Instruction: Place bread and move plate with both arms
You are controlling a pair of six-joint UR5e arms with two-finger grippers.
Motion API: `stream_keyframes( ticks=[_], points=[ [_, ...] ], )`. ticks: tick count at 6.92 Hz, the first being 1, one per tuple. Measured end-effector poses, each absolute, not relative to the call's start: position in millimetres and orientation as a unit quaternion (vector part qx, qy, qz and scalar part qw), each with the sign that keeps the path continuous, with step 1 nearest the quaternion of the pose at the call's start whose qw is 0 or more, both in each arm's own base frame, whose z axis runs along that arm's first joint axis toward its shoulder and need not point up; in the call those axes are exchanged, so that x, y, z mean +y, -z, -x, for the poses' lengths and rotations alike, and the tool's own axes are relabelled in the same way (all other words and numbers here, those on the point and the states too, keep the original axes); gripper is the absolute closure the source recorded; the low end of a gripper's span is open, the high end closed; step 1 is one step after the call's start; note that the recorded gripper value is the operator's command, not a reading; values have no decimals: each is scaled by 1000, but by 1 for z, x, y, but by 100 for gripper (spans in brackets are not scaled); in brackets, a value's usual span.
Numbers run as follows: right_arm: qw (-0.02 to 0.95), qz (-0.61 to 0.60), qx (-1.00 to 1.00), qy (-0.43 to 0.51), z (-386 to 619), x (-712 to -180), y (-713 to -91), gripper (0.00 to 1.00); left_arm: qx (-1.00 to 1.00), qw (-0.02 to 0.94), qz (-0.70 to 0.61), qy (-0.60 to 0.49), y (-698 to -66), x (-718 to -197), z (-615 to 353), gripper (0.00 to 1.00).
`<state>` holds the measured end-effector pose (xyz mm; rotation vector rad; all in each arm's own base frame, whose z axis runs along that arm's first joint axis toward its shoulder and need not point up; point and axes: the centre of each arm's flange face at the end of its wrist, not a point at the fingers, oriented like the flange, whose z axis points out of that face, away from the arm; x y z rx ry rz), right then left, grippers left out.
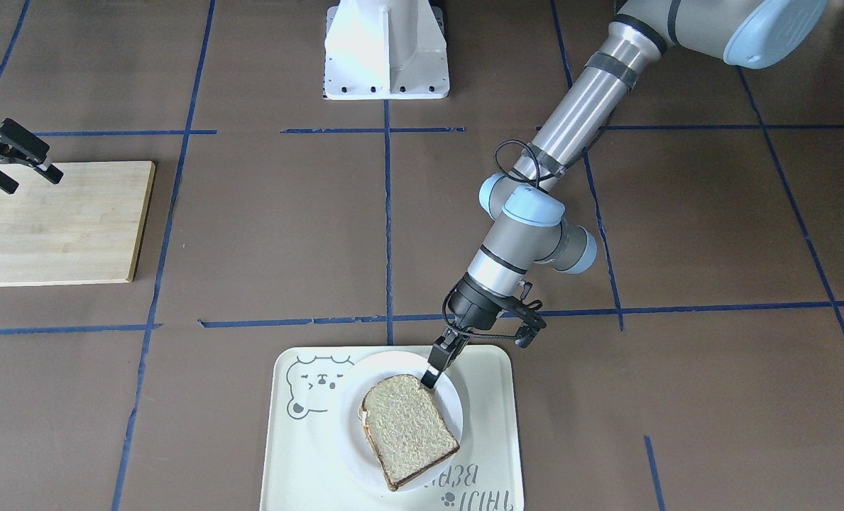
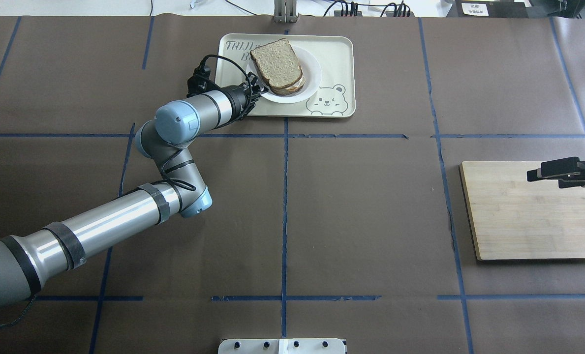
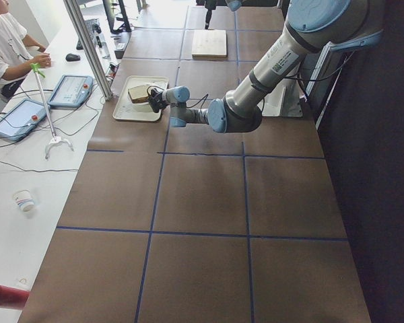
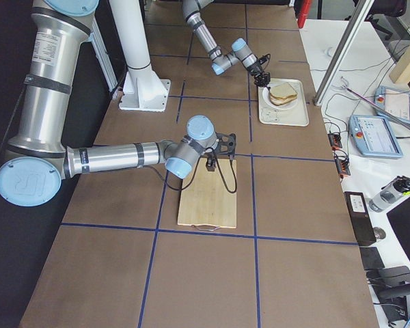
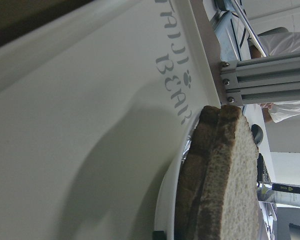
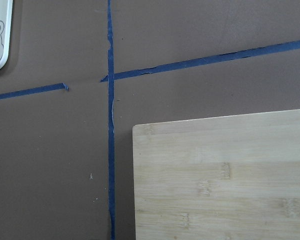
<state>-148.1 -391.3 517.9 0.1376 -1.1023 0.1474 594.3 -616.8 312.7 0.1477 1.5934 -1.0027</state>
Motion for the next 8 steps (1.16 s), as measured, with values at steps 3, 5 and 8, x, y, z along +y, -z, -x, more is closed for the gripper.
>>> stream_keyframes(
  ticks=[3, 5, 8],
  points=[
    [848, -65, -521, -71, 149, -392, -520, 0, 682, 589, -65, 430, -317, -625, -584, 55],
    [849, -63, -520, -72, 149, -392, -522, 0, 687, 590, -68, 418, -338, -624, -551, 55],
    [850, -64, -517, -74, 147, -392, -525, 0, 707, 593, -72, 378, -352, -593, -467, 55]
  ],
)
